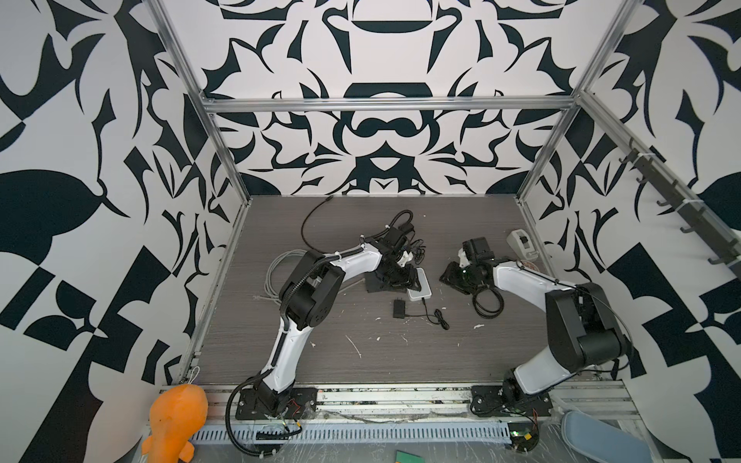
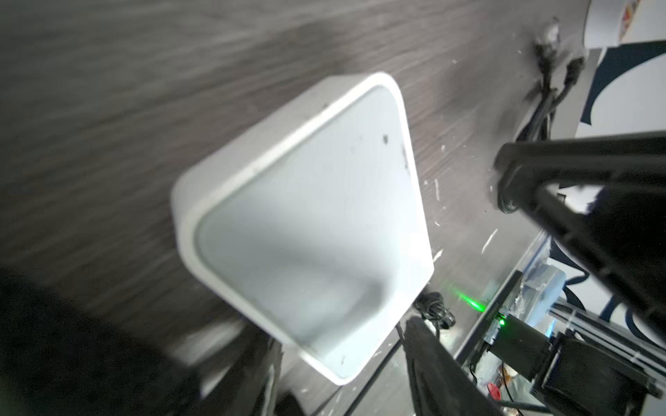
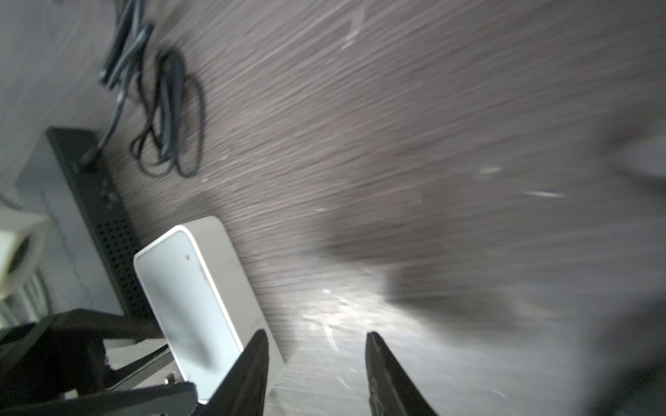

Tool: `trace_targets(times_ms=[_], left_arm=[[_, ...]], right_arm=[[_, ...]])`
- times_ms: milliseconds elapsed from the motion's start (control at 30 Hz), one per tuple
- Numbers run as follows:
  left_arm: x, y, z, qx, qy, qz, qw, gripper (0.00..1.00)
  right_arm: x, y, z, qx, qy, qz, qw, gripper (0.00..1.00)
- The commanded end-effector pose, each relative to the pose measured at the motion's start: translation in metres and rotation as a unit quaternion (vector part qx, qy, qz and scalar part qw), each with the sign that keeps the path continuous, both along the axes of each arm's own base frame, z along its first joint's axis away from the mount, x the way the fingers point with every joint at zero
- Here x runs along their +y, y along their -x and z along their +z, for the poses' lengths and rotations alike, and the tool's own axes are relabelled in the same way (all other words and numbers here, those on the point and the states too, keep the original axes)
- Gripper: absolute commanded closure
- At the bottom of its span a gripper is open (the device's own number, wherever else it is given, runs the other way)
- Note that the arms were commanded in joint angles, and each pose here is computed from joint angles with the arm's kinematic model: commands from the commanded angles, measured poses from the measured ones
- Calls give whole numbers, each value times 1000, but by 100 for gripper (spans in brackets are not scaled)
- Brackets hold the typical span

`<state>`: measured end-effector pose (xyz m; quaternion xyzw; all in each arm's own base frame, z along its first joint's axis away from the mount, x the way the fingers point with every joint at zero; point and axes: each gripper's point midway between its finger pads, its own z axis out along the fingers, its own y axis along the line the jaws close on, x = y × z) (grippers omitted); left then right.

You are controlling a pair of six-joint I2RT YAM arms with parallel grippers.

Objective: Insert the plug into the switch port
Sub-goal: 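Open the right gripper and move it to the coiled black ethernet cable, then grasp the coiled black ethernet cable near its plug with the right gripper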

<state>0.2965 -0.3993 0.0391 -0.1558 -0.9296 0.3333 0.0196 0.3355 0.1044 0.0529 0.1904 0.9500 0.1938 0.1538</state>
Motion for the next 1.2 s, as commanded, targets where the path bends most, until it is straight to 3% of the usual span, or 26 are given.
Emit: trace_targets(times_ms=[0, 167, 367, 500, 833, 1000, 1167], left_arm=[[-9, 12, -20, 28, -19, -13, 999, 41], [-46, 15, -20, 20, 8, -43, 999, 42], [-51, 5, -1, -17, 18, -39, 999, 41], [-35, -3, 14, -53, 0, -39, 998, 41], [-14, -8, 17, -67, -26, -26, 997, 41], [-6, -17, 28, -92, -43, -17, 995, 41], [7, -33, 52, -111, -36, 5, 993, 42]], right_arm=[[-41, 5, 18, 18, 61, -39, 997, 53], [-95, 26, 21, 67, 89, -149, 983, 53], [-117, 39, 4, 93, 77, -205, 971, 55], [-126, 29, -7, 77, 64, -225, 969, 55], [-126, -8, -17, 46, 51, -210, 975, 55], [-123, -5, -31, 66, 44, -210, 974, 82], [-125, -11, -17, 44, 60, -182, 980, 99]])
